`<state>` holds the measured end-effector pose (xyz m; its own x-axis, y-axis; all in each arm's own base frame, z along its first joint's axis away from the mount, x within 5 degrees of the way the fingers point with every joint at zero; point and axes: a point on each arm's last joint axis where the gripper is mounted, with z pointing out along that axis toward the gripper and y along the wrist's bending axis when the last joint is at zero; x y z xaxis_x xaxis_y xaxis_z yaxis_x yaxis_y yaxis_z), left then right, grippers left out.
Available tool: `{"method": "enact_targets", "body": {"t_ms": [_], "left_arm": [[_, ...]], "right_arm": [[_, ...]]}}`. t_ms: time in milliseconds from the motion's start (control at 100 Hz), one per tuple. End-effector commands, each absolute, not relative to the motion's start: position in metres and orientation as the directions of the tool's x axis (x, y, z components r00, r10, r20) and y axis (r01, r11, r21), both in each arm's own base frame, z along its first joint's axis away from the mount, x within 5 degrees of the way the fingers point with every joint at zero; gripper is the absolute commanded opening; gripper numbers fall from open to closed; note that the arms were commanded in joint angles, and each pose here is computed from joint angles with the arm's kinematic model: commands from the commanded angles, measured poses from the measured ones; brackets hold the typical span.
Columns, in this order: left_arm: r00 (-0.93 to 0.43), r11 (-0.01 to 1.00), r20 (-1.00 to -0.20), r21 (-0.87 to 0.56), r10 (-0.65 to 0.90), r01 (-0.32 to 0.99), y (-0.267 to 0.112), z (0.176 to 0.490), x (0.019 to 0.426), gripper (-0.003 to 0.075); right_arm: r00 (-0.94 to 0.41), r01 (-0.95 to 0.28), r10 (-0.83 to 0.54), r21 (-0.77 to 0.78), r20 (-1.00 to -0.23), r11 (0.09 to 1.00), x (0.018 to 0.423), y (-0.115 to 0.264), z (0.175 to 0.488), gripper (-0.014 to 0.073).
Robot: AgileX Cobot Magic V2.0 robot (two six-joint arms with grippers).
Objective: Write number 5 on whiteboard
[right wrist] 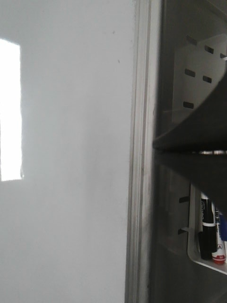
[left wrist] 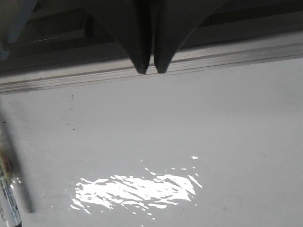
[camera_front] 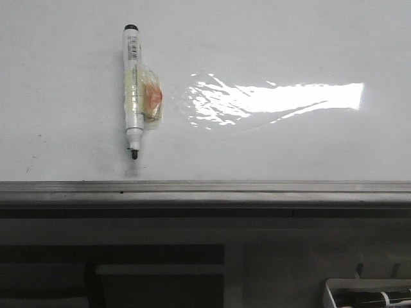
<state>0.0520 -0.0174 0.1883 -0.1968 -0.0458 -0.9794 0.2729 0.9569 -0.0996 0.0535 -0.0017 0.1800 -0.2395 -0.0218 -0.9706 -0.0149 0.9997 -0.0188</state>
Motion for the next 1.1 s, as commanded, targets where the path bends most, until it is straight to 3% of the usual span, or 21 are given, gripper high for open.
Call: {"method": "enact_targets", "body": {"t_ms": [0, 260, 300, 350, 400, 490, 710, 840, 930, 1090], "left_arm": [[-0.125, 0.957, -0.988, -0.120, -0.089, 0.265, -0.016, 0.190, 0.052, -0.0020], [-0.098, 0.962, -0.994, -0.073, -0.049, 0.261, -0.015, 0.191, 0.052, -0.0020], [-0.088, 0.958, -0.992, -0.112, -0.092, 0.263, -0.016, 0.193, 0.052, -0.0020], [-0.097, 0.920, -0.958, -0.287, -0.271, 0.267, -0.017, 0.197, 0.052, -0.0020], [-0.107, 0.851, -0.891, -0.453, -0.441, 0.266, -0.017, 0.201, 0.052, -0.0020], [-0.101, 0.760, -0.798, -0.598, -0.594, 0.257, -0.015, 0.206, 0.052, -0.0020], [-0.106, 0.622, -0.656, -0.746, -0.747, 0.237, -0.012, 0.209, 0.053, -0.0020], [-0.088, 0.637, -0.676, -0.724, -0.732, 0.263, -0.013, 0.219, 0.051, -0.0021], [-0.067, 0.711, -0.759, -0.634, -0.648, 0.303, -0.015, 0.235, 0.048, -0.0021], [-0.120, 0.838, -0.899, -0.437, -0.422, 0.328, -0.022, 0.266, 0.049, -0.0020]], "right_arm": [[-0.228, -0.012, -0.039, -0.037, -0.973, 0.999, 0.054, -0.002, 0.174, -0.0062], [-0.166, -0.022, -0.049, -0.046, -0.985, 0.999, 0.055, -0.001, 0.179, -0.0062], [-0.099, -0.033, -0.048, -0.044, -0.994, 0.998, 0.055, 0.000, 0.185, -0.0062], [-0.004, -0.053, -0.014, -0.014, -1.000, 0.999, 0.056, 0.002, 0.194, -0.0062], [0.093, -0.076, 0.061, 0.054, -0.994, 0.996, 0.055, 0.004, 0.203, -0.0062], [0.225, -0.113, 0.236, 0.215, -0.945, 0.970, 0.053, 0.003, 0.217, -0.0062], [0.227, -0.126, 0.396, 0.376, -0.890, 0.918, 0.053, 0.000, 0.219, -0.0062], [0.260, -0.139, 0.400, 0.376, -0.879, 0.916, 0.050, 0.000, 0.231, -0.0061], [0.260, -0.153, 0.402, 0.373, -0.878, 0.915, 0.047, 0.001, 0.249, -0.0061], [0.108, -0.130, 0.335, 0.321, -0.936, 0.938, 0.047, 0.005, 0.278, -0.0060]]}}
